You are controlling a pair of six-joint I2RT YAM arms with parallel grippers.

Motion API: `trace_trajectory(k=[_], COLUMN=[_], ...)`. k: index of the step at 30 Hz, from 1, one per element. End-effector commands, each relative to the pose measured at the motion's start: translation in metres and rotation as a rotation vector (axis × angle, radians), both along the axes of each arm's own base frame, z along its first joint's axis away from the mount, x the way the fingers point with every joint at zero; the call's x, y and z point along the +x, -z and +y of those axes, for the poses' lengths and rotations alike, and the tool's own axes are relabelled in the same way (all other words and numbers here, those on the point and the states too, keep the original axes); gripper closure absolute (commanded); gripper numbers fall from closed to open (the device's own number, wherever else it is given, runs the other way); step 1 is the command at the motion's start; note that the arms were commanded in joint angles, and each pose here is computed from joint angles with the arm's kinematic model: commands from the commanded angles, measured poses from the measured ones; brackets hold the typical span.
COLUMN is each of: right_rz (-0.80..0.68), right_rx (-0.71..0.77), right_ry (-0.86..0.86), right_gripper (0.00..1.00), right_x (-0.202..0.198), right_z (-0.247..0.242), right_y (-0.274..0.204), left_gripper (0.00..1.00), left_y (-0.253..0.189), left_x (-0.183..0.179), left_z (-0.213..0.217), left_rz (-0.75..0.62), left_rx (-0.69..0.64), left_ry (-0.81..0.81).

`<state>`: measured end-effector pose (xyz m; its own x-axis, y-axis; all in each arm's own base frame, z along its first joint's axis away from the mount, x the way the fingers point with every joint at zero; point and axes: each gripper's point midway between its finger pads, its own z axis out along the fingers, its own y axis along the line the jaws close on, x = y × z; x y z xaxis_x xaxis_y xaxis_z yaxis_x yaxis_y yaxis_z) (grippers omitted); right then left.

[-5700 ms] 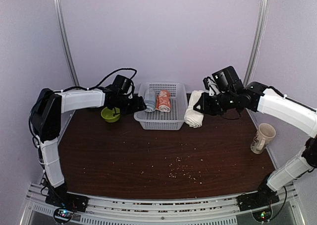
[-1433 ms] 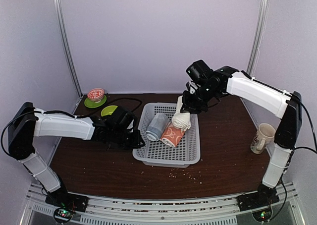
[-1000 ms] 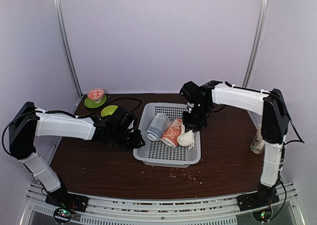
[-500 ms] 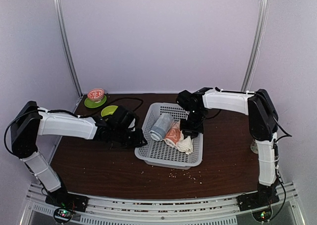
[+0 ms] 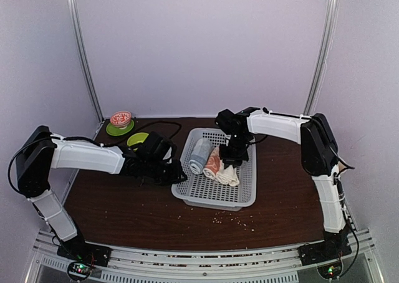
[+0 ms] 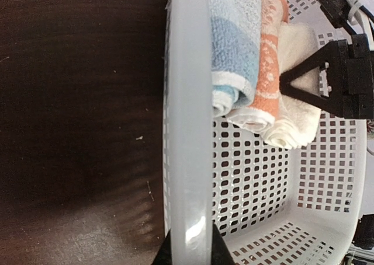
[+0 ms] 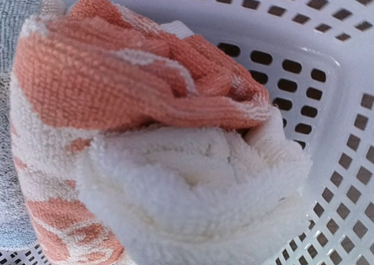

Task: Roll the towels
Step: Adjust the towel from the towel pile, then place the towel in the bin.

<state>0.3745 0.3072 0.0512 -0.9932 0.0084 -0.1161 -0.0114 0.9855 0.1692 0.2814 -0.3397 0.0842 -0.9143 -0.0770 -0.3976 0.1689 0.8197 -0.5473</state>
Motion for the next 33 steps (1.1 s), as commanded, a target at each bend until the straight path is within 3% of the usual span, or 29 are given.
trace_trajectory(k=[1,5,15,21,33], right_rz=[-0.065,-0.089,-0.141,-0.113,0.012], right_rx=[0.057,0.048,-0.070,-0.122,-0.086], right_ry=[-0.084,-0.074,0.055,0.118,0.109], right_gripper=[1.00,1.00,1.00,1.00,0.99], right_x=[0.022,0.027,0.030,0.027,0.021], right_z=[0.022,0.019,-0.040,-0.069,-0.058], right_y=[0.001,-0.014,-0.051,-0.044,0.000], left_gripper=[1.00,1.00,1.00,1.00,1.00], left_y=[0.018,0.021,0.023,0.023,0.024], left_x=[-0.010,-0.009,-0.007,-0.006,-0.005], left_z=[-0.007,-0.005,0.000,0.001,-0.006], left_rz=[0.038,0.043,0.043,0.043,0.054], left_rx=[0.014,0.026,0.044,0.043,0.035], left_ry=[0.065,0.053,0.015,0.006,0.025])
